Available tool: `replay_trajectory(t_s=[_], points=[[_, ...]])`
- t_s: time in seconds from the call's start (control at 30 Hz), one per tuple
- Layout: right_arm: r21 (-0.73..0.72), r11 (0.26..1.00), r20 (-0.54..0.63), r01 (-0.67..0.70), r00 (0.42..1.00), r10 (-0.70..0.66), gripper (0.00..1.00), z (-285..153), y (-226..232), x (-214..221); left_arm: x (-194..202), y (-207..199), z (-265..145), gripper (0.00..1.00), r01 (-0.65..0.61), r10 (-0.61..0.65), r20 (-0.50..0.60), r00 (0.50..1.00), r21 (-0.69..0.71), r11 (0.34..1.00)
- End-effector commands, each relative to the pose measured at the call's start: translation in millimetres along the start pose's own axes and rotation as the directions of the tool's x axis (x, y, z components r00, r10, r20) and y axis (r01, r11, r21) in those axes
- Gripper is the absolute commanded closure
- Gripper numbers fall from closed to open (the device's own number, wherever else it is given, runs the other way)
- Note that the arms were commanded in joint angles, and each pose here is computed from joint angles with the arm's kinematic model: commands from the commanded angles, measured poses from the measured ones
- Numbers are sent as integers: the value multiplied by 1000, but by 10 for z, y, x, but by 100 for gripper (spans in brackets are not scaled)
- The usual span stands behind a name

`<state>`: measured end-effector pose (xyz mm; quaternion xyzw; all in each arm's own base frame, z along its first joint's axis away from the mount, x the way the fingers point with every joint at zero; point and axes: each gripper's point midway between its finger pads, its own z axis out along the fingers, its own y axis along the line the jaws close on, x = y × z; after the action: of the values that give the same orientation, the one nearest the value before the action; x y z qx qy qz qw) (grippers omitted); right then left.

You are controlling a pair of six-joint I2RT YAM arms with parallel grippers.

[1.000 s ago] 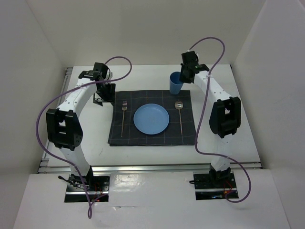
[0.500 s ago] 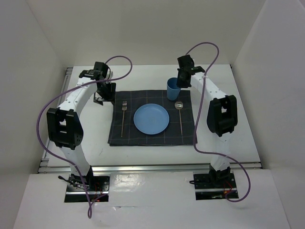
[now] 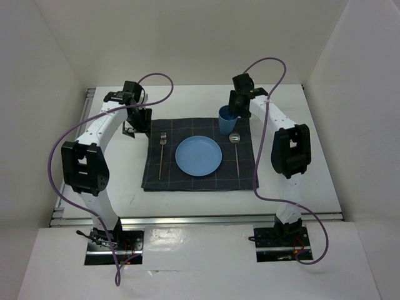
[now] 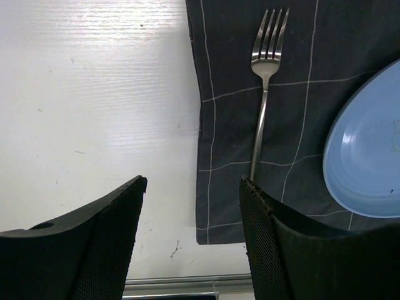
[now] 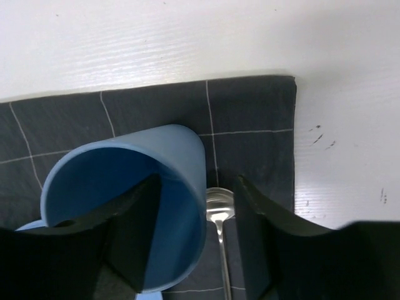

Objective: Set the dinner table for one person

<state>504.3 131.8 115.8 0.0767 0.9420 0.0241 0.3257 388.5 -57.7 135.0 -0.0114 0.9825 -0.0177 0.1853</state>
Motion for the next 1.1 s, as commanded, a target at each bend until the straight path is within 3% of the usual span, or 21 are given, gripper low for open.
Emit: replay_trajectory(t_s=[0.0, 0.07, 0.27, 0.37, 0.4, 0.47, 0.5, 0.57, 0.7, 0.83, 1.07], points=[[-42, 999, 69, 4, 998, -1, 39, -220, 109, -225, -97, 52, -93, 31, -14, 14, 32, 999, -19, 1000], [-25, 1000, 111, -4, 994, 6, 33, -281, 97, -373, -97, 52, -93, 31, -14, 14, 32, 999, -19, 1000], [10, 998, 207, -65, 976, 61, 0, -803, -109, -557, -120, 114, -144, 31, -30, 32, 55, 998, -49, 998], [-33, 985, 247, -167, 954, 170, 0, -1191, -319, -562, -104, 144, -159, 31, -41, 45, 56, 997, -62, 997], [-37, 981, 195, -190, 962, 194, 0, -1150, -413, -340, -84, 148, -185, 31, -41, 44, 59, 997, -62, 997], [-52, 959, 228, -280, 931, 284, 0, -1446, -670, -292, -86, 152, -223, 31, -49, 53, 73, 996, -61, 997], [-22, 954, 181, -298, 938, 297, 0, -1377, -793, -13, -81, 153, -234, 31, -48, 53, 82, 995, -60, 997], [-33, 937, 221, -347, 912, 346, 0, -1637, -966, 97, -76, 156, -345, 31, -46, 52, 108, 993, -57, 997], [37, 911, 193, -412, 897, 398, 0, -1843, -1356, 641, -27, 246, -447, 31, -47, 61, 151, 987, -96, 994], [39, 890, 239, -454, 869, 433, 0, -2195, -1487, 953, 142, 394, -511, 31, -72, 98, 161, 982, -159, 985], [-107, 905, 303, -412, 853, 424, 0, -2560, -1367, 998, 351, 562, -684, 31, -85, 131, 194, 972, -228, 970]])
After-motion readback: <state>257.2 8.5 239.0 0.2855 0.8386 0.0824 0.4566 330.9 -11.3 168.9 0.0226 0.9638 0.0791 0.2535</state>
